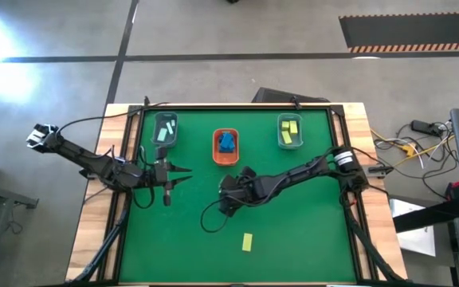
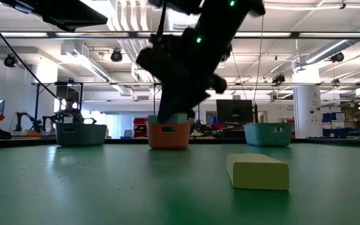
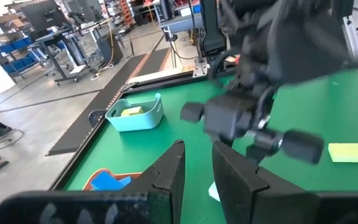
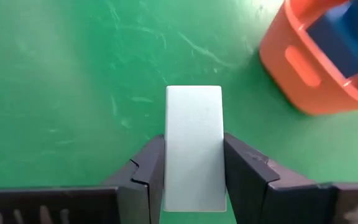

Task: Sort & place blocks by color
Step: Put the light blue wooden block into the gray bin, then put the yellow wooden block into the green bin

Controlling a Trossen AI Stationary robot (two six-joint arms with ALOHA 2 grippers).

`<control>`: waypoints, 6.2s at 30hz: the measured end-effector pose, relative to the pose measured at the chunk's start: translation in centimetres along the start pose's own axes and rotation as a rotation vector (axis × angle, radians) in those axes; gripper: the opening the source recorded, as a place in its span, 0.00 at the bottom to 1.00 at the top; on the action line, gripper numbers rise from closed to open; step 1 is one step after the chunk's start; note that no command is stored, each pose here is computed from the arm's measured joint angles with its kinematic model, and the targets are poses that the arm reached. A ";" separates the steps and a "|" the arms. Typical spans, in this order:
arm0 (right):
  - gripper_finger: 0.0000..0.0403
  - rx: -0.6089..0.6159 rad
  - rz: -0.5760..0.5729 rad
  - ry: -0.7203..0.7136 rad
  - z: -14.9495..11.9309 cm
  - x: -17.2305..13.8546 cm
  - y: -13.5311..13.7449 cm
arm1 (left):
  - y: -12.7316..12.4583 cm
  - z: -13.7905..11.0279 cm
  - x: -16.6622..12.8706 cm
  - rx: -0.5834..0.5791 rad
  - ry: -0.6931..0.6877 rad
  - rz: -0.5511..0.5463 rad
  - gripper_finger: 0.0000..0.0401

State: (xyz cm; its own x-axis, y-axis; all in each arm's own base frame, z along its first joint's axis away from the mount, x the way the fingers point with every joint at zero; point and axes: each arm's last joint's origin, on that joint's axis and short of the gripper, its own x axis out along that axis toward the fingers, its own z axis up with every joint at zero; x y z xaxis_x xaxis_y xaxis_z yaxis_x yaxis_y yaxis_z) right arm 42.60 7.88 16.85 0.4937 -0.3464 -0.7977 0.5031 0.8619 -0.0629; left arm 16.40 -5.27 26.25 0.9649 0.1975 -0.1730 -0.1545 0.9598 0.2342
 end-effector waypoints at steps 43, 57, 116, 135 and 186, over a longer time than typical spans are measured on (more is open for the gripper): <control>0.29 -0.173 0.322 -0.949 -5.4 -7.6 -3.7 | -3.0 1.1 4.7 -0.019 -0.267 -0.089 0.59; 0.29 -0.180 0.341 -0.957 -5.2 -7.8 -3.6 | -2.6 -1.2 11.4 -0.062 -0.465 -0.179 0.62; 0.61 0.075 0.100 -0.540 -6.9 -10.9 -8.1 | 11.5 -8.6 8.3 -0.188 0.367 1.186 0.29; 0.60 0.078 0.095 -0.518 -7.3 -10.0 -7.7 | 13.4 -10.7 7.3 -0.245 0.458 1.261 0.37; 0.58 -0.365 0.456 -0.038 -10.1 -10.9 -0.5 | -4.4 -6.3 9.7 -0.307 0.131 0.258 0.38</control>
State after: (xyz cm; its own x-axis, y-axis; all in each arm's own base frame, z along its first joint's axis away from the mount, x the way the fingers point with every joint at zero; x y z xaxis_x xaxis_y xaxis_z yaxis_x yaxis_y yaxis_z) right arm 29.72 14.97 19.53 0.6318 0.0826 -0.7707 -0.0398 0.9965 0.0741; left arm 25.05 -6.34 17.48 0.8543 0.4434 -0.2711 -0.4623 0.8867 -0.0066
